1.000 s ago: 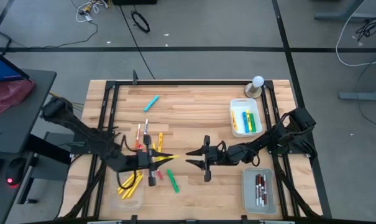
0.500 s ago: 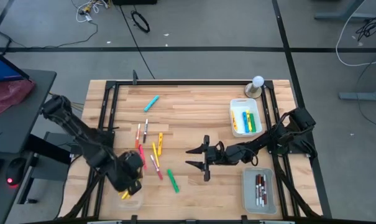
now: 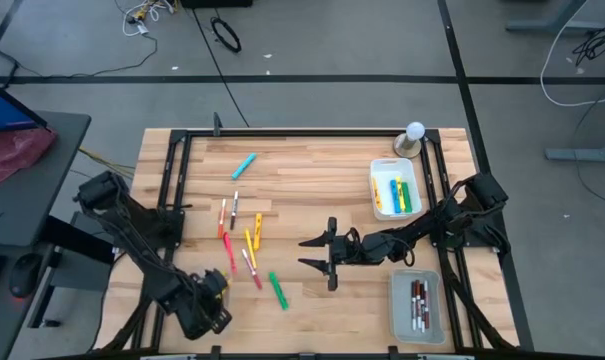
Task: Pick & Place Markers
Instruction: Put the yellow pen into the transparent bin, then put the green highlighter into the white bin
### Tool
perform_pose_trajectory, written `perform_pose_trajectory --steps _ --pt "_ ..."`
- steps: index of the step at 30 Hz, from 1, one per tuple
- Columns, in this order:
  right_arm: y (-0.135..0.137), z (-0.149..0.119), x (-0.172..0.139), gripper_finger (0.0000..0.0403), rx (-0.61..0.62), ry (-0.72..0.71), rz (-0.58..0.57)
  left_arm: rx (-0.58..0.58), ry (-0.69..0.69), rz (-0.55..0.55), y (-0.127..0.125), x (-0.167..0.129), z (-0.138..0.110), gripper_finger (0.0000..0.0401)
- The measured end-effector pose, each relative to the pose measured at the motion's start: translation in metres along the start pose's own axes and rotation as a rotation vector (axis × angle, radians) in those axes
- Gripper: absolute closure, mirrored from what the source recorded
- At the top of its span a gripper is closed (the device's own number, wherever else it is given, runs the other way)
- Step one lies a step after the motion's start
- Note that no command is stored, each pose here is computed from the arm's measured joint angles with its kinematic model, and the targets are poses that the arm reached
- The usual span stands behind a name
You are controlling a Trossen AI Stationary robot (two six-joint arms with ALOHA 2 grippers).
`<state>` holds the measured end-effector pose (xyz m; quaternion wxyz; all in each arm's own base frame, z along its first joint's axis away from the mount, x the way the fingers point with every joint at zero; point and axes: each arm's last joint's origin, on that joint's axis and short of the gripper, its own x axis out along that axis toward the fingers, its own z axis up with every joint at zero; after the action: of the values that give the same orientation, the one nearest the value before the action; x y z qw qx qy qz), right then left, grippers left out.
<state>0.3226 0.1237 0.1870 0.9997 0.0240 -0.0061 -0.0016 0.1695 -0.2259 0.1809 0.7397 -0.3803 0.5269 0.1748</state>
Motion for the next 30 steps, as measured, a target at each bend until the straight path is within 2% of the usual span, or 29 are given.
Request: perform_pose_trajectory --steps 8,12,17,21,23,25,27,30 --pt "0.0 0.0 0.0 0.0214 -0.004 0.005 -0.001 0.042 0.001 -0.015 -0.005 0.009 0.004 0.0321" --pt "0.0 -0.001 0.0 0.0214 -0.004 0.006 -0.001 0.089 0.006 -0.018 -0.005 0.007 0.009 0.0287" --pt "0.0 -0.001 0.0 0.0214 -0.005 0.008 -0.001 0.16 0.112 -0.021 -0.002 -0.007 0.014 0.0232" --pt "0.0 -0.002 0.0 0.0214 -0.008 0.016 -0.001 0.21 0.106 -0.077 0.001 -0.03 0.02 0.0206" --pt "0.0 -0.002 0.0 0.0214 -0.005 0.02 -0.001 0.252 0.045 -0.108 0.003 -0.043 0.023 0.0201" --pt "-0.001 -0.003 0.0 0.0214 0.002 0.03 -0.005 0.328 -0.08 -0.141 0.005 -0.056 0.027 0.02" --pt "-0.003 -0.004 0.001 0.0214 0.016 0.043 -0.01 0.425 -0.253 -0.145 0.006 -0.065 0.031 0.02" --pt "-0.008 -0.008 0.002 0.0214 0.05 0.078 -0.029 0.542 -0.558 -0.083 0.007 -0.073 0.036 0.0199"
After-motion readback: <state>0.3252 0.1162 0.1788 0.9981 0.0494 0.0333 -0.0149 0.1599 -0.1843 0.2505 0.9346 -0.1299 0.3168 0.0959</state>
